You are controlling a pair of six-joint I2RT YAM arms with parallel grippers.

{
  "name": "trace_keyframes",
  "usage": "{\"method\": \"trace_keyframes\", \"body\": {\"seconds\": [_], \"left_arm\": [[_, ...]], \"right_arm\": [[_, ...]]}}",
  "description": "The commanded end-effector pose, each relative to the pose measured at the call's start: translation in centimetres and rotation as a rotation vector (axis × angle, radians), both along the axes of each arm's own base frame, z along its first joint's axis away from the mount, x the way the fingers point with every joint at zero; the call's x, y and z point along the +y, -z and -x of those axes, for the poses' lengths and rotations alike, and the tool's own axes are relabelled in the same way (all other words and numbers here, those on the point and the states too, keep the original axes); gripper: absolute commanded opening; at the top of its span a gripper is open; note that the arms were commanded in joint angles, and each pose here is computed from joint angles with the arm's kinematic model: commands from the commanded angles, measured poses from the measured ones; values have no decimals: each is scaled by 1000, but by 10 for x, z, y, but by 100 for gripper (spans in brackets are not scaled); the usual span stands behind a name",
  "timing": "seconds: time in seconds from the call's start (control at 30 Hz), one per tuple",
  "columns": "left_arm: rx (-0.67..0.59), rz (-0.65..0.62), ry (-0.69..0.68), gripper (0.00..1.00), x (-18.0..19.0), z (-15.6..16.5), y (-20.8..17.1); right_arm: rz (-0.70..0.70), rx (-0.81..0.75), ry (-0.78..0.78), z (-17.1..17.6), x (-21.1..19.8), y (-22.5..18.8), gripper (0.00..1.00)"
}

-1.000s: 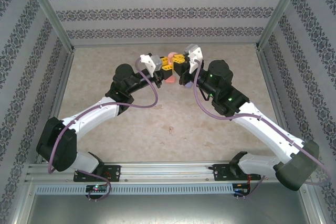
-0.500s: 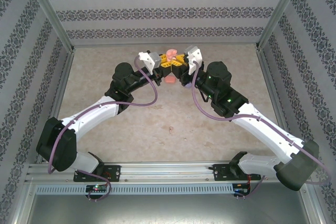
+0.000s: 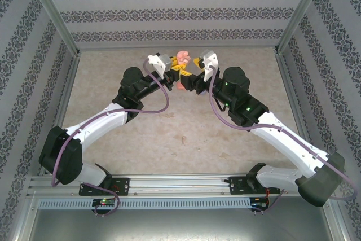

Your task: Insert the wireless bluetooth earbuds into the charging case

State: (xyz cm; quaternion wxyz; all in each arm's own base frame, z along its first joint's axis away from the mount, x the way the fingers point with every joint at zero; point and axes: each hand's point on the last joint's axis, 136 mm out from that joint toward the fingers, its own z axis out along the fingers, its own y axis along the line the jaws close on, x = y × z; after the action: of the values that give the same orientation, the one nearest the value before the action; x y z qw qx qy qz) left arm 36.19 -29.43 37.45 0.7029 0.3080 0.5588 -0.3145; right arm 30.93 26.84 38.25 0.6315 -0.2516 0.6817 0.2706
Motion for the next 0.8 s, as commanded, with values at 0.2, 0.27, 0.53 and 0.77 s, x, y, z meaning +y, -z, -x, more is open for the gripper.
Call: {"method": "trace_keyframes", "body": {"seconds": [0.2, 0.27, 0.53, 0.77], "left_arm": [[-113, 86, -14, 0, 7, 7, -49], [-112, 85, -14, 0, 7, 6, -48], [-109, 50, -24, 0, 6, 4, -36], [-93, -19, -1, 0, 0, 5, -3]], "right_arm": [[-13, 105, -85, 16, -1, 18, 73], [-13, 114, -82, 16, -3, 21, 73], [-58, 181, -10, 6, -29, 23, 64], [-87, 332, 36, -4, -51, 25, 29]]}}
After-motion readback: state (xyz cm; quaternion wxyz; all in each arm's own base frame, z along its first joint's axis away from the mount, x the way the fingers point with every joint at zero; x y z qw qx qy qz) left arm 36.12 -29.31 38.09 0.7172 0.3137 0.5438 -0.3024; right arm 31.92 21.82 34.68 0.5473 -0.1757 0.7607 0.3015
